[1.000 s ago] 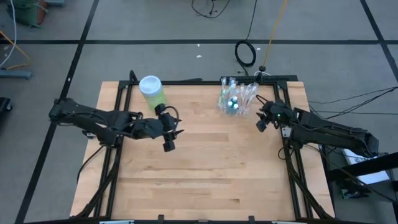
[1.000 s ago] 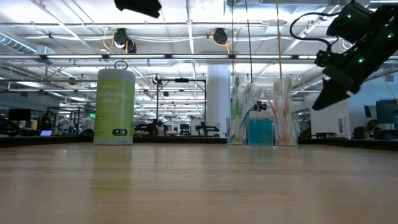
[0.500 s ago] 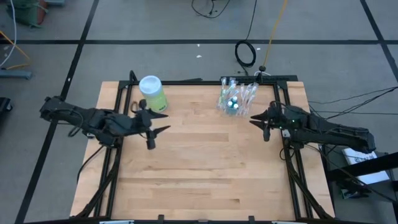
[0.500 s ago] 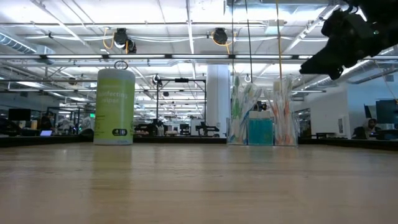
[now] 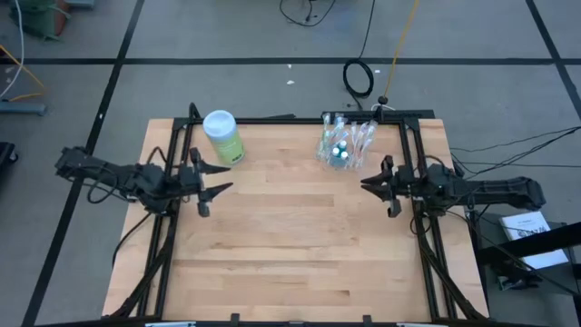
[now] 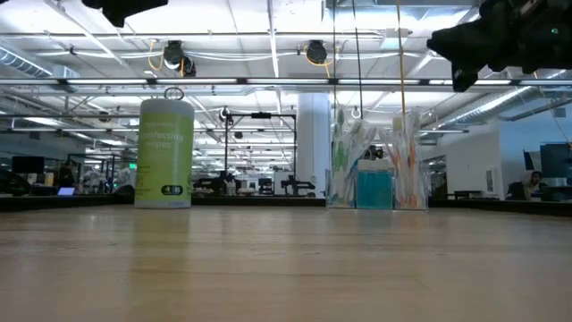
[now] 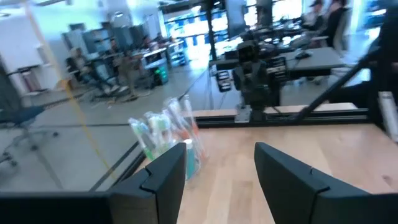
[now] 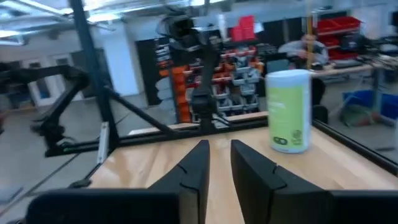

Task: Pick & Place toothbrushing station
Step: Return to Home Position

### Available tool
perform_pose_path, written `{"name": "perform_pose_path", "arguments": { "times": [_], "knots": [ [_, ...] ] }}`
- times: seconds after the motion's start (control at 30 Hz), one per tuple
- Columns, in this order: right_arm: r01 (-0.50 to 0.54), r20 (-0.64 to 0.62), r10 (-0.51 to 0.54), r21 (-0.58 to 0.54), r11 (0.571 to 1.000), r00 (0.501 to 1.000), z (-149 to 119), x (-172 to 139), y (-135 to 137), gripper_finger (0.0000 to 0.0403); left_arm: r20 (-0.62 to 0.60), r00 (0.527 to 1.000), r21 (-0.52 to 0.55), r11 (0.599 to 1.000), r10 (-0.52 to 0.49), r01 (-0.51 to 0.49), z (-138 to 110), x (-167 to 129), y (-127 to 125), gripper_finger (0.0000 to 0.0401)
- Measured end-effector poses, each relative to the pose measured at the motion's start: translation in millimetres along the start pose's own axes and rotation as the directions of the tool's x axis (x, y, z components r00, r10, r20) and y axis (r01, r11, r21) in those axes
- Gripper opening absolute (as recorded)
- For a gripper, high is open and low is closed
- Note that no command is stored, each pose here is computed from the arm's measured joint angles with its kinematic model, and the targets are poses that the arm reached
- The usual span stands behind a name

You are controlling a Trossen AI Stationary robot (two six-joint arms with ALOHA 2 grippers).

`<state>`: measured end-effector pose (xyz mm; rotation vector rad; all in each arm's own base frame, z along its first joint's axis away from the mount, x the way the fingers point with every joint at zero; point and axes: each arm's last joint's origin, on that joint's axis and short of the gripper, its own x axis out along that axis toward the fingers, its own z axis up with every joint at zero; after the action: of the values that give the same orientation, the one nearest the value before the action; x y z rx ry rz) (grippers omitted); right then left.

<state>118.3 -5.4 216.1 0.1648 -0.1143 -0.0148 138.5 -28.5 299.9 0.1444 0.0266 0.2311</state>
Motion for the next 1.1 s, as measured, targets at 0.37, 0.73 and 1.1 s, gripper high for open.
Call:
{"name": "perform_pose_path", "arguments": {
  "times": [0.37, 0.73, 1.1],
  "knots": [
    [-0.010, -0.224, 0.001, -0.037, 0.999, 0.975, 14, -4, 5, 0.0022, 0.115, 0.990, -0.036, 0.996, -0.079, 0.084, -25, -34, 14, 0.0196],
    [-0.027, -0.200, 0.007, -0.095, 0.995, 0.980, 16, -8, 5, 0.0006, 0.115, 0.986, 0.073, 0.991, -0.118, 0.110, -44, -49, 19, 0.0196],
    [-0.034, -0.152, 0.017, -0.109, 0.993, 0.988, 20, -9, 6, 0.0001, 0.275, 0.953, 0.169, 0.982, -0.124, 0.079, -78, -38, 10, 0.0196]
  ]
}}
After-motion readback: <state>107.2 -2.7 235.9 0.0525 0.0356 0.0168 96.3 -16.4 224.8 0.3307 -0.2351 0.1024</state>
